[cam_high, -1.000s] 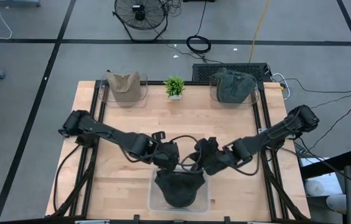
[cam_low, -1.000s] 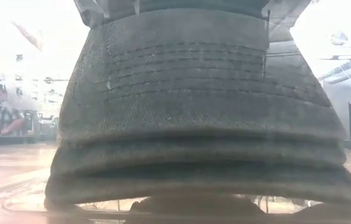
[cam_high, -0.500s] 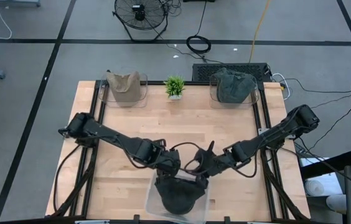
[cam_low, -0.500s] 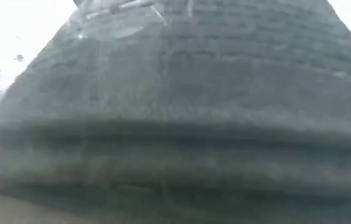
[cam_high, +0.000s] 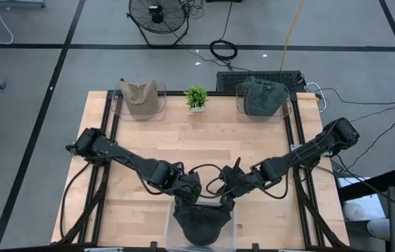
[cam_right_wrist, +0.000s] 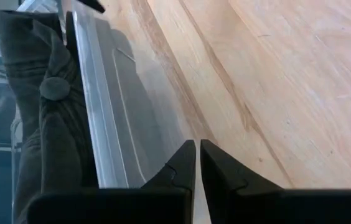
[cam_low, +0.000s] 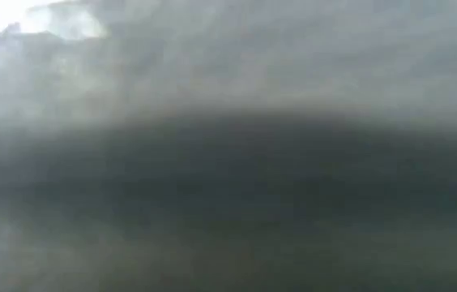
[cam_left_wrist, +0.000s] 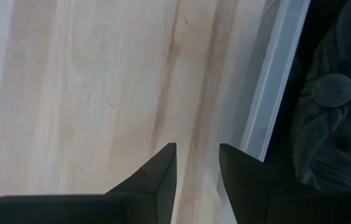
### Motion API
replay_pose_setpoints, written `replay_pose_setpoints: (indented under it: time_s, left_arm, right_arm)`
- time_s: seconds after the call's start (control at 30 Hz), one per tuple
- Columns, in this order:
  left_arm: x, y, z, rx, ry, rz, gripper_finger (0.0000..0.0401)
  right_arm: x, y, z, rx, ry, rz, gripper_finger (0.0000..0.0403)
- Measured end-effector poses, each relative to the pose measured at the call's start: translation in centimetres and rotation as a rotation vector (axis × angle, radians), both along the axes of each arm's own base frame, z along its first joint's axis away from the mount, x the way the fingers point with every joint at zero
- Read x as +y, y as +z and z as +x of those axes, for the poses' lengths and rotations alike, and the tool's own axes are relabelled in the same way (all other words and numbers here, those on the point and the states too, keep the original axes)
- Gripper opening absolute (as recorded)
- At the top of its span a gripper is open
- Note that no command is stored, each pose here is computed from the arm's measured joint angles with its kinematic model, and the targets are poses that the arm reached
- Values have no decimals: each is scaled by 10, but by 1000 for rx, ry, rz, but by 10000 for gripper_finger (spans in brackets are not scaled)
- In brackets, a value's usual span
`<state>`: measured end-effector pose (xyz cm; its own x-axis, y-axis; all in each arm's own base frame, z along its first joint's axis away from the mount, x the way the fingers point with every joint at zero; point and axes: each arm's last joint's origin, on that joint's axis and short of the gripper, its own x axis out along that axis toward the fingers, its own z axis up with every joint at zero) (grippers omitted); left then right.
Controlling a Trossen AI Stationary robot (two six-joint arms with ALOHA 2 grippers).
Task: Pick & Place hat
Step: Put the black cap into the white transparent bin, then return to Home Position
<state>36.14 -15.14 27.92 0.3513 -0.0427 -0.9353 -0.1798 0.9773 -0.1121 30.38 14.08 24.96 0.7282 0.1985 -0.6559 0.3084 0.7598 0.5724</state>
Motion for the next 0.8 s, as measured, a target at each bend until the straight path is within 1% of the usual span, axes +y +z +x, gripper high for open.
replay_pose_setpoints:
  time_s: [0.2,0.33,0.4,0.5,0.6,0.67,0.73,0.8]
  left_arm:
    - [-2,0,-1,14,31,-44,131]
    - [-1,0,-1,28,19,-51,131]
    - [1,0,-1,37,23,-58,131]
    - [4,3,-2,48,11,-99,131]
    - [13,16,-7,27,1,-106,131]
    - [23,29,-13,3,28,-91,131]
    - [36,44,-20,-43,60,-74,131]
    - [47,63,-29,-120,81,-56,131]
  right_arm:
    - [-1,0,0,-15,-30,-33,15]
    - [-3,4,-2,-31,-54,-49,15]
    - [-5,11,-4,-58,-75,-59,15]
    - [-9,26,-13,-107,-95,-81,15]
    - [-15,45,-26,-154,-87,-73,15]
    - [-20,59,-36,-196,-79,-62,15]
    - [-25,71,-47,-223,-74,-63,15]
    - [-30,83,-58,-260,-71,-53,15]
